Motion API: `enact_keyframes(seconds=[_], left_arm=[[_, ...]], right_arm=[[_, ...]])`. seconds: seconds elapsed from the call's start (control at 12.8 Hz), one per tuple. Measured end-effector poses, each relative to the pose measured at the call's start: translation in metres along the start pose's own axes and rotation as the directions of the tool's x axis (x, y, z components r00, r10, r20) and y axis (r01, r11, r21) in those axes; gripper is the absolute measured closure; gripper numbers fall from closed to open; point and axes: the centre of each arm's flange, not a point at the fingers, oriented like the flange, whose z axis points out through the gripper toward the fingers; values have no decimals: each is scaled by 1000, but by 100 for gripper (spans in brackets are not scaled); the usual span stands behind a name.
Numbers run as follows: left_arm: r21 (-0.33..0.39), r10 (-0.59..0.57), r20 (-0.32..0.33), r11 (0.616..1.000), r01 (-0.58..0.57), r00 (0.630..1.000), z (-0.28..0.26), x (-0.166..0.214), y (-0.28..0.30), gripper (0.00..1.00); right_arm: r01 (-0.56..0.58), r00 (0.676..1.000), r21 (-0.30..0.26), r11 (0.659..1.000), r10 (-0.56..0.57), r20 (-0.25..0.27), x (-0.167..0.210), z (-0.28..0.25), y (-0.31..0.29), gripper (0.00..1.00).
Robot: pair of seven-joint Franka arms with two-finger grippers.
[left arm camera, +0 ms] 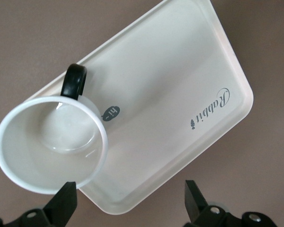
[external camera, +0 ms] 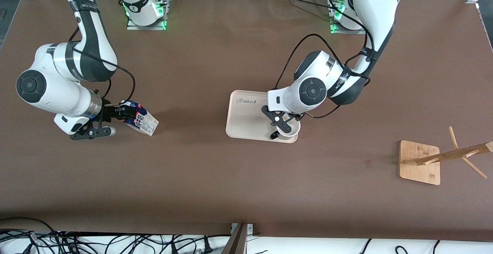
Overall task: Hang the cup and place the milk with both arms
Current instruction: 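Set the carton on the table while the left gripper descends to mug, then grasp the white mug rim with the left gripper and lift it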
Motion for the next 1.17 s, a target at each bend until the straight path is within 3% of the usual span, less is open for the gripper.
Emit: enact_keyframes(seconds=[0.31, 0.7, 1.17], left_arm=[[76, 68, 5, 995, -68, 998, 7, 3, -5, 0], [90, 108, -31, 990, -105, 994, 19, 11, -6, 0], [74, 112, -22, 991, -110, 993, 44, 13, -12, 0]], right_arm=[[23, 1000, 10, 1000, -22, -2, -4, -86, -9, 0], [25, 999, 3, 1000, -25, -31, -62, -195, 1, 0], [20, 999, -62, 998, -22, -33, -71, -202, 12, 0]])
